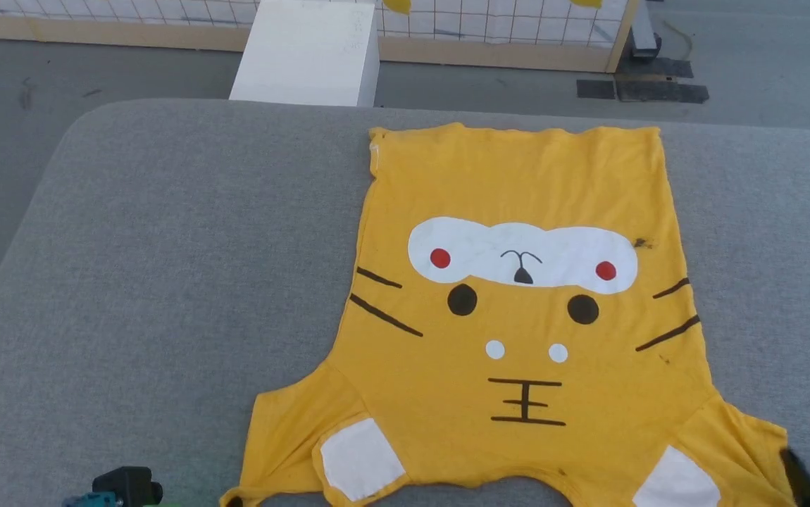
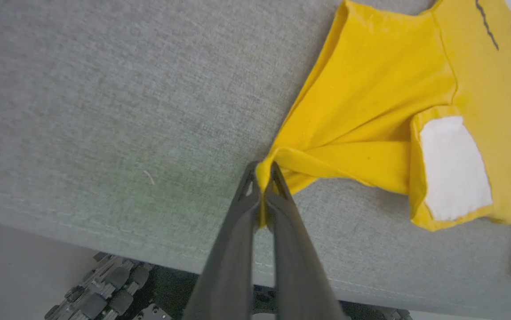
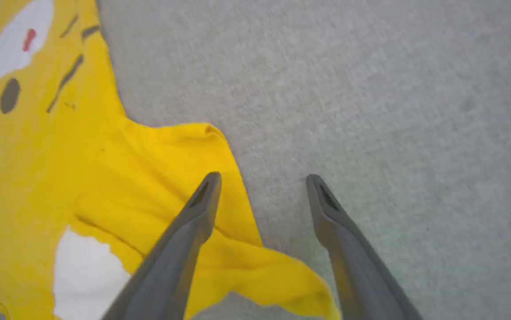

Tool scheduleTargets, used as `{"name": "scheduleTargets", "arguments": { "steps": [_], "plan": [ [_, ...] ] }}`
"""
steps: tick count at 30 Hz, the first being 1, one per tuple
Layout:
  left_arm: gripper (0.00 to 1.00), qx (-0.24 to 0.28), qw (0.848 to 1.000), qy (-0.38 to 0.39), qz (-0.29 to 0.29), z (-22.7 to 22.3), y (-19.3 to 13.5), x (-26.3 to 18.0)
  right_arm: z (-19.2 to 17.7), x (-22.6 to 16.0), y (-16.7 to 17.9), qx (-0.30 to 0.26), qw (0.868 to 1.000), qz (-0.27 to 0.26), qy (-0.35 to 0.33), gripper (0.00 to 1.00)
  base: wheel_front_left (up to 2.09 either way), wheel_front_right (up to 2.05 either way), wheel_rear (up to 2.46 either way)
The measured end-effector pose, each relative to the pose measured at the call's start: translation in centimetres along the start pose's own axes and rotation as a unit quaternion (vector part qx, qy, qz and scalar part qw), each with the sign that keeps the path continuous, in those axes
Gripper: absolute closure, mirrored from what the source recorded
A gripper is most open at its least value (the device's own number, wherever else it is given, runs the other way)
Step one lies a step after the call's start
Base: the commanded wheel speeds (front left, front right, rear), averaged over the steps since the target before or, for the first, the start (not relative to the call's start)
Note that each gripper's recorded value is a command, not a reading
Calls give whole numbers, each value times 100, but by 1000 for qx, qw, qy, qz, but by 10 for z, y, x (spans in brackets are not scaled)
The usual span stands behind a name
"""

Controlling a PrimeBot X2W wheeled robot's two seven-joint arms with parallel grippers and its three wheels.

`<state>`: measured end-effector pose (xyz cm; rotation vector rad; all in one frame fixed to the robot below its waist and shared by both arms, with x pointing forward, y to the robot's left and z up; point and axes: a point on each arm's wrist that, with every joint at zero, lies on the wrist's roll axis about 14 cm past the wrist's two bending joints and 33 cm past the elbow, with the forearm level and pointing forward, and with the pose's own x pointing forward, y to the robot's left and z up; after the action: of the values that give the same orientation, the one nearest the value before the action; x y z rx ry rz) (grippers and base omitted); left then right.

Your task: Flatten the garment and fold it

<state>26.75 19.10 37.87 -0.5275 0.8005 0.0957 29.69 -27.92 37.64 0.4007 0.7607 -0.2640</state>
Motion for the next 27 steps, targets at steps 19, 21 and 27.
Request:
{"name": "scheduleTargets", "arguments": {
  "steps": [19, 21, 27],
  "plan": [
    [100, 6, 998, -36, -45, 33, -33, 17, 192, 75, 154, -94, 960, 122, -234, 0, 0, 0, 0],
    [100, 8, 998, -38, -47, 35, -36, 18, 199, 92, 164, -109, 962, 119, -219, 0, 0, 0, 0],
    [100, 8, 997, -51, -57, 44, -47, 26, 215, 143, 182, -137, 974, 95, -155, 0, 0, 0, 0]
  ]
}}
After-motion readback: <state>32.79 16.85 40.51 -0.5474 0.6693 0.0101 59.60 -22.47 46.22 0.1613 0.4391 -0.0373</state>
